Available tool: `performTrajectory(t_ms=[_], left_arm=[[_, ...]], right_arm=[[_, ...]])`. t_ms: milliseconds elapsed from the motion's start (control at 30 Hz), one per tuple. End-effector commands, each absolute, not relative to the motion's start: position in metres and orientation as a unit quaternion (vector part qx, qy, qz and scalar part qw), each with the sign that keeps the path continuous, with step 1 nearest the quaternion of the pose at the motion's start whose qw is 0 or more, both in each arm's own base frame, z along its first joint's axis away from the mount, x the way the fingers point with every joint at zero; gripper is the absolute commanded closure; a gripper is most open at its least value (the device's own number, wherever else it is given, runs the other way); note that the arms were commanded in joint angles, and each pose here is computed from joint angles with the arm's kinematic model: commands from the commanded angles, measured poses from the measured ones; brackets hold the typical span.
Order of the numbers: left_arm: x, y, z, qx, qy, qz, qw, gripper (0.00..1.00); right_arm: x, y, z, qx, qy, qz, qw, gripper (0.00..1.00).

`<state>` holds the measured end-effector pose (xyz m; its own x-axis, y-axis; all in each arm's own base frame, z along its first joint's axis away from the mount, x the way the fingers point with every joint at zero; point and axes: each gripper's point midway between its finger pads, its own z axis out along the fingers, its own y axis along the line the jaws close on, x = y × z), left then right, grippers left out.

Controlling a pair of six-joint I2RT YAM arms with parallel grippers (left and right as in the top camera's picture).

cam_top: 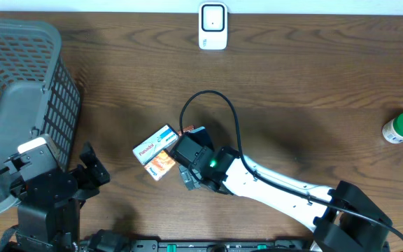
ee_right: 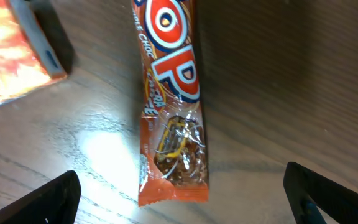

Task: Scan the item barcode
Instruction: 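Reach the right gripper to the orange TOP bar and grasp it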

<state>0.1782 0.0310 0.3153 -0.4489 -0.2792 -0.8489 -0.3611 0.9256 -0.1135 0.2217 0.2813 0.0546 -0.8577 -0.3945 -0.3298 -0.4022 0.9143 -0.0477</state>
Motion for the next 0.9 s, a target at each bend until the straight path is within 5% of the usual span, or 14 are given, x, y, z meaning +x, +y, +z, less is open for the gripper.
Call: performTrajectory(t_ms=[0,333,633,867], left_arm=[[0.177,0.032,0.32,-0.188,0.848,0.043,0.495,0.02],[0.177,0.032,0.32,-0.188,0.848,0.043,0.495,0.02],[0.177,0.032,0.32,-0.188,0.848,0.043,0.495,0.02],[0.177,0.032,0.32,-0.188,0.848,0.043,0.495,0.02]], right_arm=[[0.221,0.277,0.034,-0.221,0.963,-0.019,0.155,0.01],[0.2,0.272,-0.023,-0.286,0.949,-0.083,0.1,0.04],[0.2,0.253,-0.031,-0.293,0.943,-0.132,0.088,0.33],[0.204,0.24,-0.026,-0.298,0.935,-0.167,0.094,0.31]])
